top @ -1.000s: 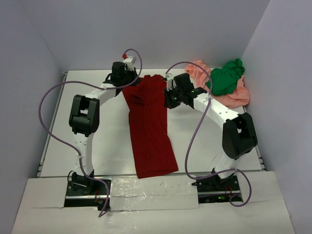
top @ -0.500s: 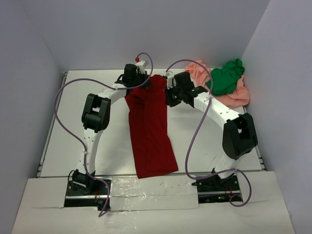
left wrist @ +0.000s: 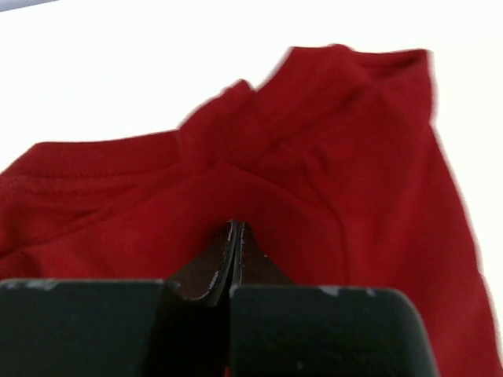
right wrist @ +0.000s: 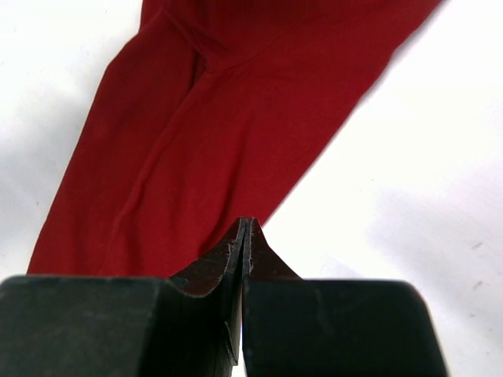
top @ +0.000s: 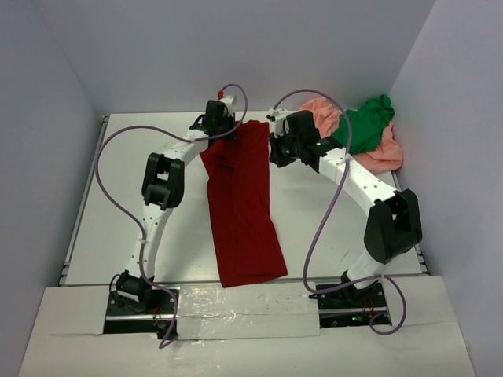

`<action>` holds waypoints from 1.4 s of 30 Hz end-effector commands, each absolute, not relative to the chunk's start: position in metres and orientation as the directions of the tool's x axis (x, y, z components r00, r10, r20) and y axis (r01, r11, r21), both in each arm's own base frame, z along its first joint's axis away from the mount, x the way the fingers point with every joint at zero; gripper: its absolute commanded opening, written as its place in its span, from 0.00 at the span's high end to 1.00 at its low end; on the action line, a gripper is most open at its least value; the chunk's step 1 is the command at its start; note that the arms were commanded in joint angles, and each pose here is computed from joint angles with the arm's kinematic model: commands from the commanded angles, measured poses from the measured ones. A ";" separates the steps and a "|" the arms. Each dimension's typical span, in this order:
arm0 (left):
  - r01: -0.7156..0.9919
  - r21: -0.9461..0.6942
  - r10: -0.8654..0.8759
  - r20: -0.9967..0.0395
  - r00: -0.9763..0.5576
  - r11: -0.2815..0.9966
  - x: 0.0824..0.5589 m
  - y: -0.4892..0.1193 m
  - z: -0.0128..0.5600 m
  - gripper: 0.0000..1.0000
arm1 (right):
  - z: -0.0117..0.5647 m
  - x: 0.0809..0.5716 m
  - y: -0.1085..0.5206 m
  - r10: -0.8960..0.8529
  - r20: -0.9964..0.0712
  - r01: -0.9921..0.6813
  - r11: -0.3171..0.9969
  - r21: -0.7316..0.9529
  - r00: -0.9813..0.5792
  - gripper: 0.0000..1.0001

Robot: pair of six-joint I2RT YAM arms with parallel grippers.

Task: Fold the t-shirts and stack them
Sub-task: Fold the tshirt

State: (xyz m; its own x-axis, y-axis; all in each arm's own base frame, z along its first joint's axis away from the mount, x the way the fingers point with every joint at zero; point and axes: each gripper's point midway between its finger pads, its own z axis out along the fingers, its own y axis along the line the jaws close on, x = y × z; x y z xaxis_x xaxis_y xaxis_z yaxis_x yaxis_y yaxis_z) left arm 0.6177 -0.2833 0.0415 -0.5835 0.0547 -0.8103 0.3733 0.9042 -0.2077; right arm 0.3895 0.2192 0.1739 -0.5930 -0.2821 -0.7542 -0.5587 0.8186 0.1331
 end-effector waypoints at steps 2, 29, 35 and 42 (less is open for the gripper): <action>0.288 -0.176 0.034 -0.801 -0.598 0.941 0.635 -0.269 0.040 1.00 | 0.237 0.397 0.205 -0.210 -0.841 -0.535 0.838 0.109 -0.500 1.00; 0.259 -0.249 -0.164 -0.937 -0.309 0.933 0.693 -0.226 0.129 1.00 | 0.271 0.385 0.188 -0.141 -0.880 -0.530 0.837 0.139 -0.453 1.00; 0.294 -0.222 -0.126 -0.941 -0.313 0.930 0.638 -0.217 0.196 1.00 | 0.238 0.382 0.199 -0.210 -0.832 -0.585 0.795 0.160 -0.513 0.52; 0.235 -0.152 -0.083 -0.957 -0.278 0.960 0.561 -0.154 0.256 0.50 | 0.176 0.385 0.222 -0.351 -0.722 -0.631 0.761 0.151 -0.597 0.42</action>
State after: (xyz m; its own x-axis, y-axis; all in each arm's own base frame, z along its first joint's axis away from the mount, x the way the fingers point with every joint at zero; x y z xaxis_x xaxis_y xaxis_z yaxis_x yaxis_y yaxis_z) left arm 0.5794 -0.1857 0.1881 -0.4044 -0.0699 -0.9119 0.2545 0.9491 -0.1855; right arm 0.3859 0.2074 0.1925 -0.5944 -0.2725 -0.7566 -0.5846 0.7925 0.1738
